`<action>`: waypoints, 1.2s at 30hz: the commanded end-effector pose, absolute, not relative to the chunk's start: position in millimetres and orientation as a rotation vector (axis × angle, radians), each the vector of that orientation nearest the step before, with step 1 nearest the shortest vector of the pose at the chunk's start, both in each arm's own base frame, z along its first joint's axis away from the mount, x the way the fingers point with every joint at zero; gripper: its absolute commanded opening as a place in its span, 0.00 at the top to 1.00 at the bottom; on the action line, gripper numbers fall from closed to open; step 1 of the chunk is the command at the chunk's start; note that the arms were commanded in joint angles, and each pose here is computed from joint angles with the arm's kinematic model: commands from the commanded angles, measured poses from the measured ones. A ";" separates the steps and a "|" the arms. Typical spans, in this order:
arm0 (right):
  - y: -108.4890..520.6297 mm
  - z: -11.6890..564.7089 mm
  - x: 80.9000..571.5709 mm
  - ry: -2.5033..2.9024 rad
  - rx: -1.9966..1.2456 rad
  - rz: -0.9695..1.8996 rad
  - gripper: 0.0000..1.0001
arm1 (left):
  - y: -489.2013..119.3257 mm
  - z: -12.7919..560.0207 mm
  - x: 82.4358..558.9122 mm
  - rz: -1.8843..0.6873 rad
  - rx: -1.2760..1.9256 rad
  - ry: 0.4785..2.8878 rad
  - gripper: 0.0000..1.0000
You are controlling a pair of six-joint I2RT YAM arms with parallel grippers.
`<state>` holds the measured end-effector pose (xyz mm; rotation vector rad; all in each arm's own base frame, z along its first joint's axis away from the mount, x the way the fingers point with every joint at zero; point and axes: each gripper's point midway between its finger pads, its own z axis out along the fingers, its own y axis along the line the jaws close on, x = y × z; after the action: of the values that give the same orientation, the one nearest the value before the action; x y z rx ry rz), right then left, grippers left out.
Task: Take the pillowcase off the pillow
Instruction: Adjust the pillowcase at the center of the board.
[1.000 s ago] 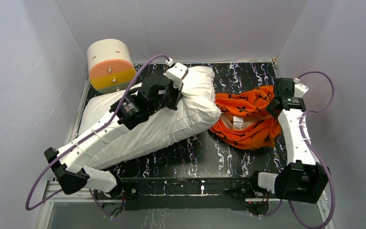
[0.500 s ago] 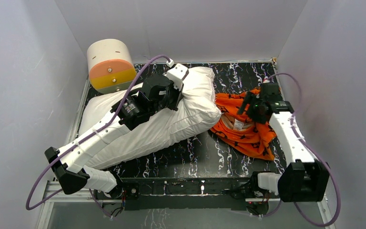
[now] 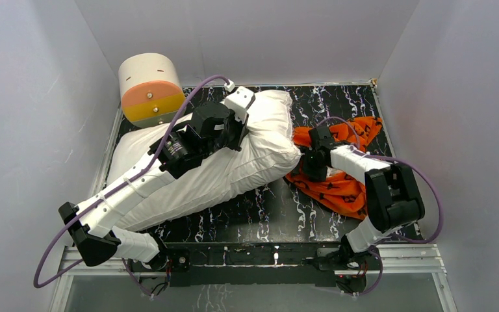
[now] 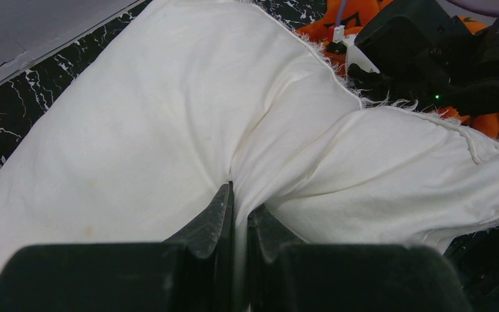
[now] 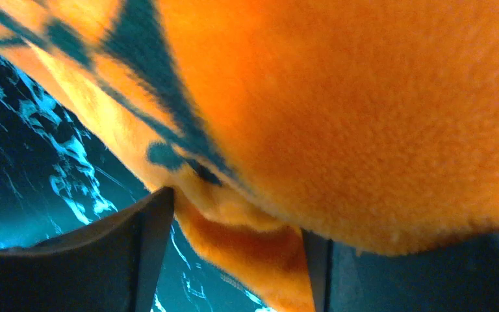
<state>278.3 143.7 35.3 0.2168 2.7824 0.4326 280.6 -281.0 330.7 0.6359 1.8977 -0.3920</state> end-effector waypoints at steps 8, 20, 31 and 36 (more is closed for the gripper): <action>118.4 51.7 310.4 2.668 0.312 0.031 0.96 | -259.1 400.2 282.4 -0.421 0.480 1.723 1.00; -44.0 247.1 339.4 2.074 0.712 -0.578 1.00 | -270.4 391.1 282.1 -0.454 0.513 1.743 1.00; 22.8 211.1 341.6 2.300 0.487 -0.121 0.27 | -351.2 325.5 265.7 -0.747 0.809 1.848 1.00; 45.2 240.5 330.3 2.264 0.425 0.069 0.14 | -374.3 260.0 249.2 -0.857 0.920 2.050 0.48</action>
<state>328.9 19.1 189.2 0.5164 2.3732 -0.1650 267.6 -349.2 255.0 0.8887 2.0503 -0.6431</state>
